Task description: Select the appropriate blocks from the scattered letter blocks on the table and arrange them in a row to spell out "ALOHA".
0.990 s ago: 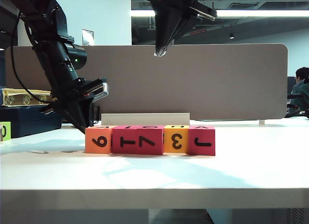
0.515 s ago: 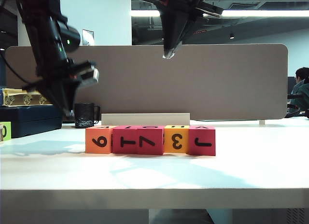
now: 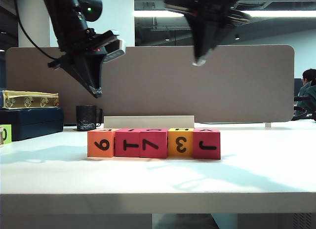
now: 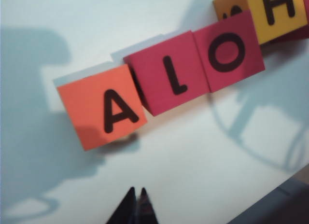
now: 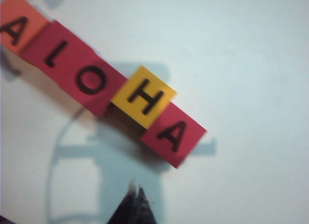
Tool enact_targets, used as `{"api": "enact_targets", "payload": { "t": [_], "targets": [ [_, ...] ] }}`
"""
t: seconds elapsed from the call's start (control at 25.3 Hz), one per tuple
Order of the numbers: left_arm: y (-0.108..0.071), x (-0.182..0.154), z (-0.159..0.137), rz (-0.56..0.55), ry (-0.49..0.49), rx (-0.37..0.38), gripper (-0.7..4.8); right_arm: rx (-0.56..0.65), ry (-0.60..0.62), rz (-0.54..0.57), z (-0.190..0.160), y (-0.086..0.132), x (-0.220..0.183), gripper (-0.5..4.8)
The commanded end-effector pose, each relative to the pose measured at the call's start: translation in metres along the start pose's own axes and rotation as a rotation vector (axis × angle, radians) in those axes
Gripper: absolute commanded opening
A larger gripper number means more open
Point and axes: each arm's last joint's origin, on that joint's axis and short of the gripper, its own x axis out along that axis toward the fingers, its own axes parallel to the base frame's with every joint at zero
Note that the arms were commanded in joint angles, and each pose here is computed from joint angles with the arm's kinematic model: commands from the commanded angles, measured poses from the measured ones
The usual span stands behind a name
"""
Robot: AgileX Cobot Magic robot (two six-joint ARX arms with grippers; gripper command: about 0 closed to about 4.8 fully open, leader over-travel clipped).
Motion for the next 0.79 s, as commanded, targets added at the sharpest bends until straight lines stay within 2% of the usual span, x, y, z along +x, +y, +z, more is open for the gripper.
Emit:
{"api": "enact_targets", "payload": {
  "t": [0.04, 0.28, 0.44, 0.63, 0.79],
  "targets": [
    [-0.015, 0.003, 0.003, 0.006, -0.006, 0.046, -0.06, 0.006, 0.009, -0.019, 0.000, -0.010, -0.003, -0.04],
    [-0.034, 0.005, 0.006, -0.008, -0.023, 0.082, -0.05, 0.027, -0.047, -0.014, 0.008, -0.020, 0.008, -0.04],
    [-0.043, -0.003, 0.005, -0.004, -0.052, 0.105, -0.05, 0.036, -0.039, 0.012, 0.012, -0.022, 0.026, -0.04],
    [-0.051, -0.038, -0.003, 0.012, -0.137, 0.125, -0.06, 0.048, -0.048, 0.024, 0.018, -0.026, 0.054, -0.04],
    [-0.060, -0.075, -0.015, 0.023, -0.248, 0.152, -0.06, 0.050, -0.061, 0.026, 0.021, -0.025, 0.067, -0.04]
  ]
}}
